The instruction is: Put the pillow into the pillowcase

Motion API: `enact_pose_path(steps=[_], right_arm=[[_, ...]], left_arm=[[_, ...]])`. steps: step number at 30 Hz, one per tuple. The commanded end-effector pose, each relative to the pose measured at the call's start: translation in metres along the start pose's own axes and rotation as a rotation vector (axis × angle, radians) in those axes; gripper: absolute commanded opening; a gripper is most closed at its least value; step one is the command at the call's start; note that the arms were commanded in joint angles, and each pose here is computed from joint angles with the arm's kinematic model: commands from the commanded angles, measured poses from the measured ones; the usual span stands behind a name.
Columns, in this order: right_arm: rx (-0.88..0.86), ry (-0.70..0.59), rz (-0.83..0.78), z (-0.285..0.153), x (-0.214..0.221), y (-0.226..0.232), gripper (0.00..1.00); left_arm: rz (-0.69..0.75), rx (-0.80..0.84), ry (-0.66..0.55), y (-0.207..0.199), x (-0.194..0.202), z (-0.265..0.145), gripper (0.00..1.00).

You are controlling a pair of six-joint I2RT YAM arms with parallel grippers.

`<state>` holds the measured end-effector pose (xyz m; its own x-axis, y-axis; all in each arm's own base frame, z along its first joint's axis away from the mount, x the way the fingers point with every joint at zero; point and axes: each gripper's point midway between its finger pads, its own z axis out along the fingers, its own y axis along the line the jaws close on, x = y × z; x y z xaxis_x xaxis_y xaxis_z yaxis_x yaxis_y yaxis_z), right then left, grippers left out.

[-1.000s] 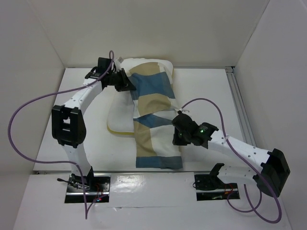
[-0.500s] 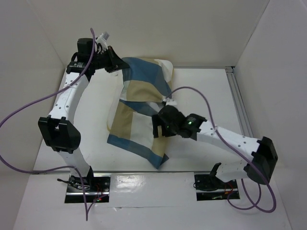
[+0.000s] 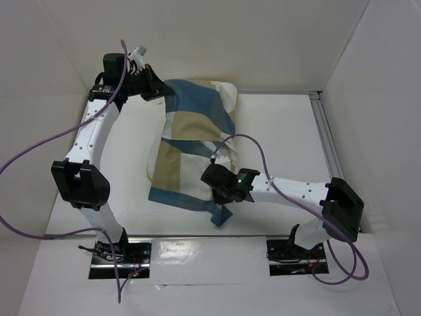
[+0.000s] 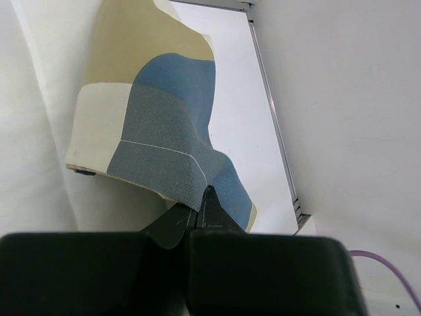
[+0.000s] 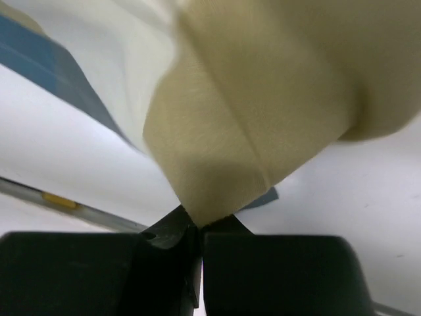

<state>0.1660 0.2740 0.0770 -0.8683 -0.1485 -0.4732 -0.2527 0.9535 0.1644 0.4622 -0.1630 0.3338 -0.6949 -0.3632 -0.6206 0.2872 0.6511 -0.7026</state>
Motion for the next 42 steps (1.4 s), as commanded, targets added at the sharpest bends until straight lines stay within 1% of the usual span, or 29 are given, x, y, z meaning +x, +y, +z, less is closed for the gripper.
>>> enact_pose_path(steps=[1,2,4,5,7,8,11,12,14,15,17,20,21,22,23,24,25,27,28,30,31,32,34,36,37,38,40,41,42], right_arm=[[0.057,-0.249,0.021,-0.039,-0.083,0.001,0.00],[0.074,-0.302,0.039,-0.046,-0.112,-0.009,0.00],[0.084,-0.409,-0.029,-0.072,-0.164,-0.019,0.00],[0.082,-0.511,0.007,-0.099,-0.215,-0.025,0.00],[0.093,-0.617,-0.055,-0.129,-0.267,-0.029,0.00],[0.070,-0.713,-0.042,-0.162,-0.307,-0.024,0.00],[0.033,-0.855,-0.096,-0.208,-0.355,-0.011,0.00],[-0.015,-0.901,-0.109,-0.224,-0.369,0.001,0.00],[-0.070,-0.932,-0.129,-0.229,-0.378,0.014,0.00],[-0.086,-0.911,-0.145,-0.219,-0.378,0.020,0.00],[-0.112,-0.873,-0.144,-0.195,-0.375,0.024,0.00],[-0.166,-0.737,-0.154,-0.131,-0.349,0.035,0.00],[-0.192,-0.669,-0.168,-0.106,-0.334,0.039,0.00],[-0.181,-0.590,-0.175,-0.082,-0.320,0.038,0.09],[-0.187,-0.545,-0.181,-0.071,-0.309,0.041,0.29],[-0.168,-0.511,-0.172,-0.064,-0.301,0.036,0.55],[-0.137,-0.471,-0.163,-0.055,-0.290,0.029,0.86],[-0.085,-0.462,-0.109,-0.056,-0.284,0.008,0.99],[-0.048,-0.419,-0.088,-0.044,-0.267,-0.009,1.00],[-0.026,-0.419,0.023,-0.054,-0.262,-0.048,1.00],[-0.019,-0.341,0.052,-0.036,-0.235,-0.065,1.00],[-0.014,-0.344,0.108,-0.041,-0.231,-0.086,1.00],[-0.035,-0.281,0.179,-0.027,-0.205,-0.100,1.00],[-0.120,-0.137,0.228,0.004,-0.149,-0.095,1.00],[-0.138,-0.160,0.240,0.004,-0.155,-0.089,1.00],[-0.200,-0.082,0.239,0.016,-0.125,-0.075,1.00],[-0.304,-0.079,0.281,0.025,-0.119,-0.051,1.00],[-0.347,-0.030,0.286,0.033,-0.100,-0.041,1.00],[-0.374,-0.039,0.278,0.039,-0.098,-0.029,0.96]], left_arm=[[0.037,0.021,-0.060,-0.013,-0.019,-0.024,0.00],[0.028,0.004,-0.079,-0.004,-0.026,-0.030,0.00],[0.030,0.013,-0.121,-0.008,-0.045,-0.046,0.00],[0.017,-0.005,-0.161,0.003,-0.060,-0.061,0.00],[0.011,-0.009,-0.227,0.000,-0.081,-0.086,0.00],[0.009,-0.033,-0.283,0.009,-0.096,-0.105,0.00],[0.034,-0.054,-0.397,0.000,-0.121,-0.150,0.00],[0.033,-0.087,-0.444,0.009,-0.129,-0.171,0.00],[0.010,-0.113,-0.499,0.011,-0.132,-0.197,0.00],[-0.006,-0.149,-0.530,0.023,-0.134,-0.213,0.00],[-0.079,-0.184,-0.537,0.045,-0.122,-0.220,0.00],[-0.121,-0.254,-0.574,0.065,-0.104,-0.232,0.00],[-0.182,-0.292,-0.552,0.091,-0.086,-0.226,0.00],[-0.200,-0.323,-0.561,0.098,-0.077,-0.227,0.00],[-0.224,-0.342,-0.553,0.107,-0.068,-0.224,0.00],[-0.280,-0.370,-0.520,0.128,-0.051,-0.215,0.00],[-0.279,-0.369,-0.520,0.130,-0.047,-0.214,0.00],[-0.304,-0.386,-0.508,0.143,-0.040,-0.209,0.00],[-0.312,-0.388,-0.502,0.147,-0.040,-0.207,0.00],[-0.333,-0.396,-0.486,0.156,-0.036,-0.203,0.00],[-0.349,-0.401,-0.474,0.161,-0.030,-0.200,0.00],[-0.358,-0.425,-0.481,0.168,-0.028,-0.201,0.00],[-0.378,-0.432,-0.465,0.174,-0.020,-0.198,0.00],[-0.379,-0.432,-0.465,0.174,-0.020,-0.198,0.00],[-0.379,-0.432,-0.465,0.174,-0.020,-0.198,0.00],[-0.379,-0.432,-0.465,0.174,-0.020,-0.198,0.00],[-0.379,-0.432,-0.465,0.174,-0.020,-0.198,0.00],[-0.379,-0.432,-0.465,0.174,-0.020,-0.198,0.00],[-0.379,-0.432,-0.465,0.174,-0.020,-0.198,0.00]])
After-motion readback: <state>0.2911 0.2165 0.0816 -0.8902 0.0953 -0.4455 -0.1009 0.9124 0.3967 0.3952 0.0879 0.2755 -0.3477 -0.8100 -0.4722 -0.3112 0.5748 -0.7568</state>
